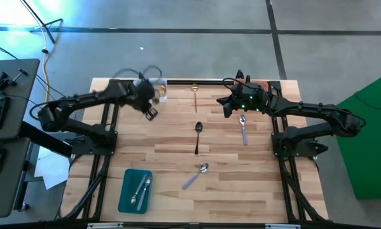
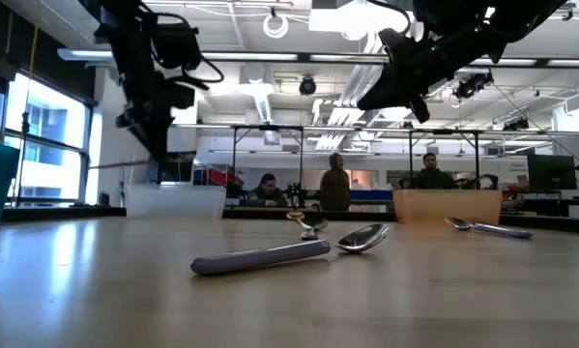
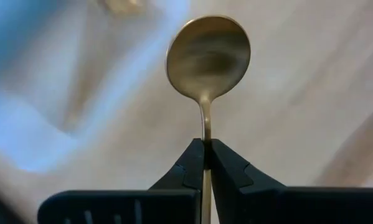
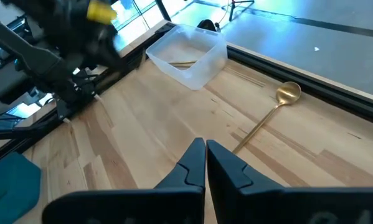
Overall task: Sort silverware by color (type)
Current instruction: Put the middle gold spoon into the transparent bin
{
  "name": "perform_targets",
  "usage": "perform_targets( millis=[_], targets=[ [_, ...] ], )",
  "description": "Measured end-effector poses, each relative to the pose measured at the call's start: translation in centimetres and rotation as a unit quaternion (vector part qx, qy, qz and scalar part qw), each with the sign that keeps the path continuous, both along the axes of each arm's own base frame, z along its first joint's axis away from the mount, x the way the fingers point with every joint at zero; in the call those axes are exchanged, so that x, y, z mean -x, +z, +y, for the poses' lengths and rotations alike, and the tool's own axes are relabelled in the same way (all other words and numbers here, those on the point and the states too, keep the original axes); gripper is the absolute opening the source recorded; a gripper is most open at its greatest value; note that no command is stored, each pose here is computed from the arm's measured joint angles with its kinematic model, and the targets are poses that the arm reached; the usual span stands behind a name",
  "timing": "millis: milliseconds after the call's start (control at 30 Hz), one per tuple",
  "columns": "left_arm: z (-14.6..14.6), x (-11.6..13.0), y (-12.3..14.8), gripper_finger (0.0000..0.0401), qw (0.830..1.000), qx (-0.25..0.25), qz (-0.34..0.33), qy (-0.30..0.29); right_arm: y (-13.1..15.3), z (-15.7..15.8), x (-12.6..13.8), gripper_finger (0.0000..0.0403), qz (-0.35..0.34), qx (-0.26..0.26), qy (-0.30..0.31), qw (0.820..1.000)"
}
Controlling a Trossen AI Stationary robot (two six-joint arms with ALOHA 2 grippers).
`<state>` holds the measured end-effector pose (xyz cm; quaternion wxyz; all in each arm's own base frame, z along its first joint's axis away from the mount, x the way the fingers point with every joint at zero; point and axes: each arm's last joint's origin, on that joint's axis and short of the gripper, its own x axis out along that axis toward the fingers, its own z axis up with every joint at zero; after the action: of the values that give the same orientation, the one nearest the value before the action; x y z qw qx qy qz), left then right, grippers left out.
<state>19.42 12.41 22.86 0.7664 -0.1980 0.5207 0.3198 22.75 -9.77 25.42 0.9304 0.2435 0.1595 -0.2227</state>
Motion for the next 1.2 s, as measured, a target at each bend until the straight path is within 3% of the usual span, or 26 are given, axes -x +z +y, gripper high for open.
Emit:
perform_targets(
  millis=[233,433,600,800,1000,1200],
  targets=[
    [6.4,1.1,2.1,0.0001,0.994,-0.067,0.039,-0.073,0.0,0.0,0.0,0.0000,0.000,0.000,0.000,1.000],
    [10.3,-0.1,1.3,0.0001,0.981,-0.109,0.062,-0.147,0.0,0.0,0.0,0.0000,0.000,0.000,0.000,1.000],
    [12.3,-1.5,-1.1,0.0000,0.976,-0.092,0.064,-0.185,0.0,0.0,0.0,0.0000,0.000,0.000,0.000,1.000],
    [13.9,-2.2,-4.3,0.0000,0.978,-0.064,0.080,-0.181,0.0,0.0,0.0,0.0000,0.000,0.000,0.000,1.000],
    [14.4,-2.0,-5.6,0.0004,0.981,-0.044,0.086,-0.167,0.0,0.0,0.0,0.0000,-0.001,-0.001,0.000,1.000],
    [14.4,-1.9,-5.1,0.0055,0.986,-0.044,0.075,-0.139,-0.1,0.0,0.0,0.0000,-0.001,-0.014,-0.001,1.000]
  ],
)
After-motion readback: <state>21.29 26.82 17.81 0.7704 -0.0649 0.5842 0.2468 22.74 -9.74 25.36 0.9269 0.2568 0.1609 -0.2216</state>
